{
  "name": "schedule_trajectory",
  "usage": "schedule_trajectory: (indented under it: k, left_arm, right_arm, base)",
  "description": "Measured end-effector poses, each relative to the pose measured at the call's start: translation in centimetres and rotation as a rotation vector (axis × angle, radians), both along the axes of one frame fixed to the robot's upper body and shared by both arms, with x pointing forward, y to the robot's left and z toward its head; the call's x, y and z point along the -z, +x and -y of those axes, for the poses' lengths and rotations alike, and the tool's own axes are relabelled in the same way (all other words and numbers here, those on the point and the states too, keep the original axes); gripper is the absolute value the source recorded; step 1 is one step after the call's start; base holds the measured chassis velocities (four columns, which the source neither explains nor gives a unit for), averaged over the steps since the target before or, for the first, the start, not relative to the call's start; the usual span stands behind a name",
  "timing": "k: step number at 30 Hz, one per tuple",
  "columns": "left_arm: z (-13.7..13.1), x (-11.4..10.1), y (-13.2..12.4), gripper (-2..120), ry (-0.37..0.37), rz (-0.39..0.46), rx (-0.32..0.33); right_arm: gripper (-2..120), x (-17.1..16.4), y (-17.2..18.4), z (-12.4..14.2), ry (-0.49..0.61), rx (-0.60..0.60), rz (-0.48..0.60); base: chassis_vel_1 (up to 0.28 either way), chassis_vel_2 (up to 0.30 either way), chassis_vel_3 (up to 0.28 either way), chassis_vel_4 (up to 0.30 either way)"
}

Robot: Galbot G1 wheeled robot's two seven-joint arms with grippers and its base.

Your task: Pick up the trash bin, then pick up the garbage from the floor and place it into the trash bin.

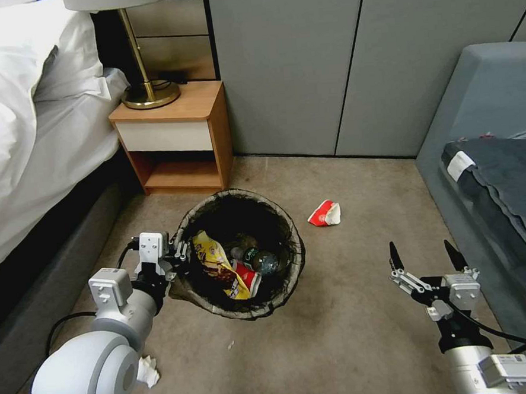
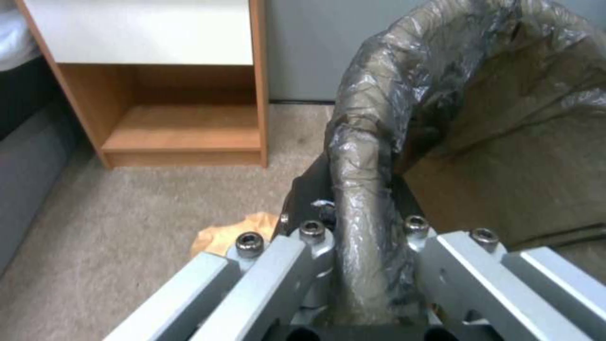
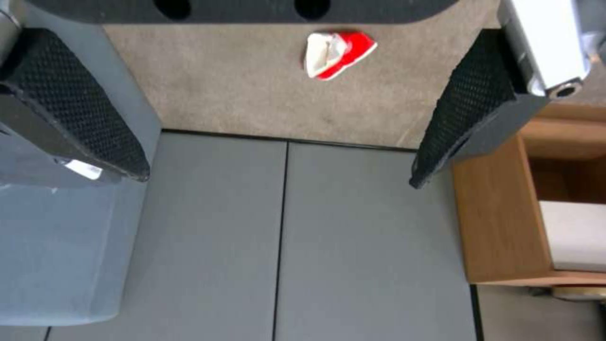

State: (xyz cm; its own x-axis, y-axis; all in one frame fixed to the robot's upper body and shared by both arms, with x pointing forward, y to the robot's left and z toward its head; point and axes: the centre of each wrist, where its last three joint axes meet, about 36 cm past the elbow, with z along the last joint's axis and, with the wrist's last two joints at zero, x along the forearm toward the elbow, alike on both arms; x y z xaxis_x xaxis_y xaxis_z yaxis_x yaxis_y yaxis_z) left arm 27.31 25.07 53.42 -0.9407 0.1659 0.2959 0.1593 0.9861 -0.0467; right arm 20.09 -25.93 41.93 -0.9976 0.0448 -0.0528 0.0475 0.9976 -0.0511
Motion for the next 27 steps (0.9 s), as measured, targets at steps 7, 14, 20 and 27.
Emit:
schedule_trajectory:
  k: [7,14,20,27]
  left_arm:
    - [0.01,0.01,-0.03,3,0.0,-0.001,0.001]
    - [0.12,0.01,-0.01,3,-0.001,-0.001,0.003]
    - [0.13,-0.01,0.02,3,0.0,-0.001,0.002]
    - [0.22,-0.05,0.06,3,0.0,0.0,0.003]
  right_arm:
    - [100,0.03,0.12,-0.04,0.002,-0.001,0.003]
    - [100,0.11,0.24,0.01,0.002,-0.005,0.0]
    - [100,0.2,0.38,0.13,0.003,-0.008,-0.002]
    - [100,0.29,0.5,0.18,0.005,-0.01,-0.002]
  base:
    - [-0.174,0.157,0.163,-0.16]
    - [-0.163,0.163,0.163,-0.167]
    - [-0.148,0.159,0.162,-0.163]
    - [-0.161,0.16,0.167,-0.158]
